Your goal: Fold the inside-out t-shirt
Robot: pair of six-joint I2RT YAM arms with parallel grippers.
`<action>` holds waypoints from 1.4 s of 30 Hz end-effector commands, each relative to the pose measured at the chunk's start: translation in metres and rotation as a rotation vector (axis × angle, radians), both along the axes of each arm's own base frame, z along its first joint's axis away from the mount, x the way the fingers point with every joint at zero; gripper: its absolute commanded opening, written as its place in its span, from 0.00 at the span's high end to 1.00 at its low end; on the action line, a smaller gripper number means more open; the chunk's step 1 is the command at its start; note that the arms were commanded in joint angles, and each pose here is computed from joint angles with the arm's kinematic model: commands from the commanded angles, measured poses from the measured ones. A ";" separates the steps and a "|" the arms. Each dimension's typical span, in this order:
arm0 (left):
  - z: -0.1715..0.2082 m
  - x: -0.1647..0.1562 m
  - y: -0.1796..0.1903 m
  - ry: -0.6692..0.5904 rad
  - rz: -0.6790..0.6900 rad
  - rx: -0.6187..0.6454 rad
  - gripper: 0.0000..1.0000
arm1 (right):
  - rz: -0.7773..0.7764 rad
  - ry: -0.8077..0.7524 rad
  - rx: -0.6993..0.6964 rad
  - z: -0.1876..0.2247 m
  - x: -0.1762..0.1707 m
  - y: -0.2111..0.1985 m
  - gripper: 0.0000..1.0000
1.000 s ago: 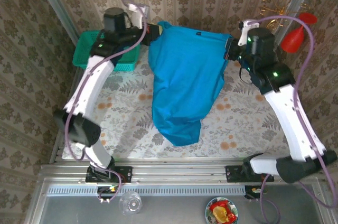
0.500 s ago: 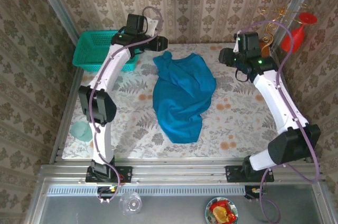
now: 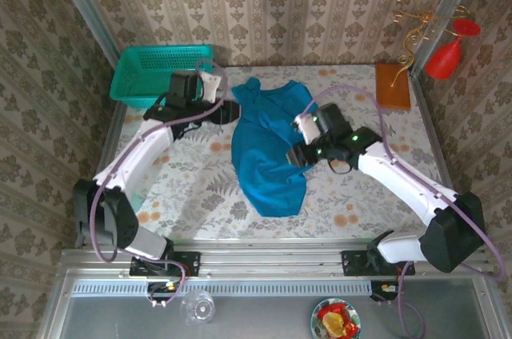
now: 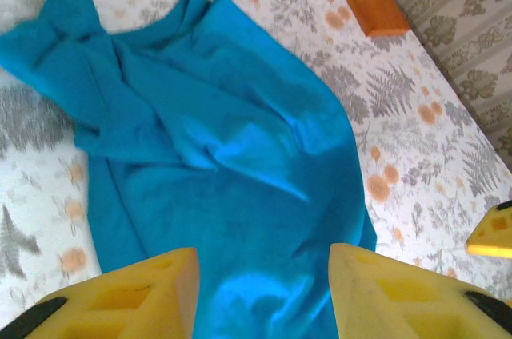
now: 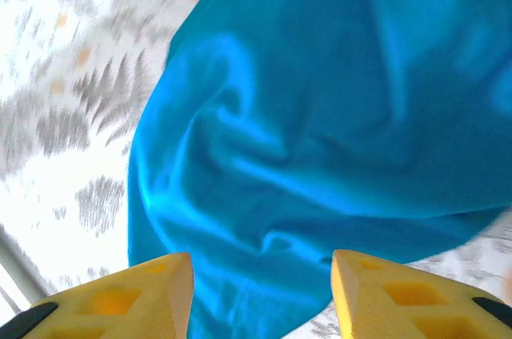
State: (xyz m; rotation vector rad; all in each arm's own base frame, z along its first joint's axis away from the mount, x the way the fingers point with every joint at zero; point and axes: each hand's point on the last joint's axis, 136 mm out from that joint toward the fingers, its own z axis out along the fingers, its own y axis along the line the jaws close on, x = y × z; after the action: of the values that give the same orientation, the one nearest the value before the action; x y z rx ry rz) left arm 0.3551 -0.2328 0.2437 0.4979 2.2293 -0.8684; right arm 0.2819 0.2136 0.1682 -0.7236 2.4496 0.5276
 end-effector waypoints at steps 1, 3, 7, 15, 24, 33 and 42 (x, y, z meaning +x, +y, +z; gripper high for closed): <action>0.000 -0.020 0.004 -0.007 0.014 -0.048 0.54 | 0.253 -0.035 -0.004 -0.011 -0.033 0.025 0.51; -0.011 -0.033 0.008 0.013 0.022 -0.051 0.54 | 0.365 -0.038 -0.028 -0.025 -0.053 0.035 0.51; -0.032 -0.056 0.015 0.055 0.022 -0.047 0.53 | 0.576 -0.085 -0.134 -0.054 -0.088 0.046 0.52; -0.051 -0.077 0.025 0.091 0.014 -0.006 0.53 | 0.750 -0.052 -0.362 -0.103 -0.108 0.032 0.52; -0.064 -0.078 0.024 0.108 0.016 -0.020 0.53 | 0.773 0.006 -0.512 -0.140 -0.112 0.009 0.51; -0.069 -0.071 0.020 0.120 0.017 -0.037 0.53 | 0.809 0.065 -0.603 -0.161 -0.120 0.002 0.51; -0.066 -0.074 0.014 0.103 0.002 -0.026 0.53 | 0.791 0.033 -0.590 -0.159 -0.115 0.008 0.94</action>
State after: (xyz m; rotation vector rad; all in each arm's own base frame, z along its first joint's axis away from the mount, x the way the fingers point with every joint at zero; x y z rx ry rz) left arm 0.2806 -0.2130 0.1695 0.4313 2.3359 -0.9291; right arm 0.1723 0.2256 0.0137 -1.9243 2.2699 0.0761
